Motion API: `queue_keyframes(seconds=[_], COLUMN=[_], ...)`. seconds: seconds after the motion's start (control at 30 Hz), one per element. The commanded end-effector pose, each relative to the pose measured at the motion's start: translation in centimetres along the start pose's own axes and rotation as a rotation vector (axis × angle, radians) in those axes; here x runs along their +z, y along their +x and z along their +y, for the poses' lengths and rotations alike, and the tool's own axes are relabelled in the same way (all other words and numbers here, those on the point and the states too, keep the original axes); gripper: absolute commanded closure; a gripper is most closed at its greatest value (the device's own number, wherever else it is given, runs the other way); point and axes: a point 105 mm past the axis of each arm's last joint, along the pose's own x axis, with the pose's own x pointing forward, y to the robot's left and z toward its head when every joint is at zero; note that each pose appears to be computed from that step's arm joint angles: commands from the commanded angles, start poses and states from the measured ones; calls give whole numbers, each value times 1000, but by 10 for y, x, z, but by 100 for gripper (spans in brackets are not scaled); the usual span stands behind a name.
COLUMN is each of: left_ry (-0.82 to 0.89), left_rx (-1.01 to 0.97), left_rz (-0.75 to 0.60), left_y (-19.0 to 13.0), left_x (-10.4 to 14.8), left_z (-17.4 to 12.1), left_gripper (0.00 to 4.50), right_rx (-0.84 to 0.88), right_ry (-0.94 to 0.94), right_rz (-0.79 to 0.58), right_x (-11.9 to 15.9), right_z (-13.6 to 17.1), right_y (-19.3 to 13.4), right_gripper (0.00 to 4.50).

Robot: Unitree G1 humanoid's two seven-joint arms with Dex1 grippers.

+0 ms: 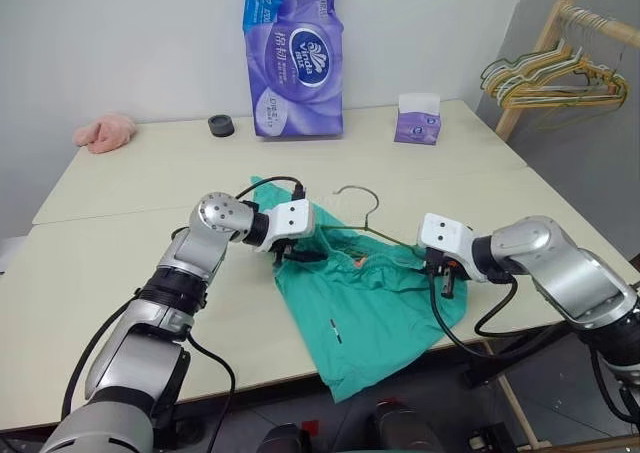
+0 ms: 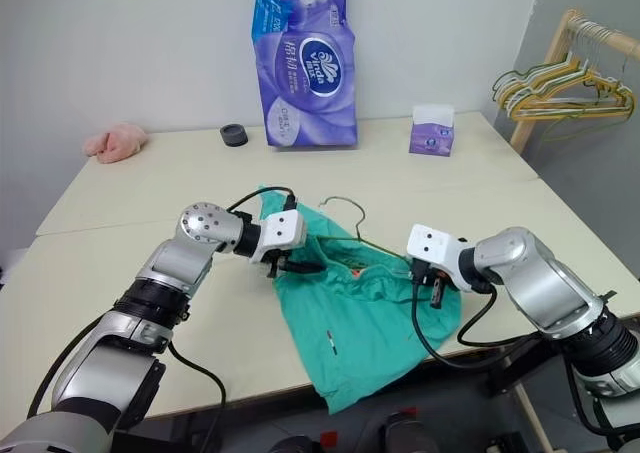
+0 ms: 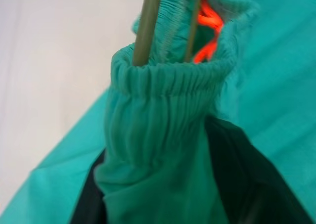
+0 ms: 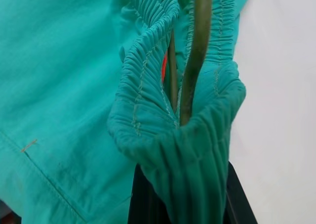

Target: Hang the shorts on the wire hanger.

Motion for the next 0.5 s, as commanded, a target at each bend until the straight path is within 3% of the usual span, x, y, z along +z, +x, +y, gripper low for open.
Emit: queue_keyframes(seconds=[0.03,0.23,0.37,0.5], left_ry=[-36,-223,-223,-182], left_rx=[88,10,-123,-111], left_rz=[-48,-76,7,42], left_y=[-31,-52,-51,-35], left_x=[7,-9,-24,-32], left_z=[24,17,-4,-4], left_gripper=[168,168,168,168], right_rx=[-25,-30,-30,-28], right_ry=[-7,24,23,21], right_rz=[-18,-26,-24,-30], right_x=[3,-1,-1,2], right_z=[-3,1,2,3], right_y=[-14,-22,-25,-27], right_gripper=[450,450,450,450])
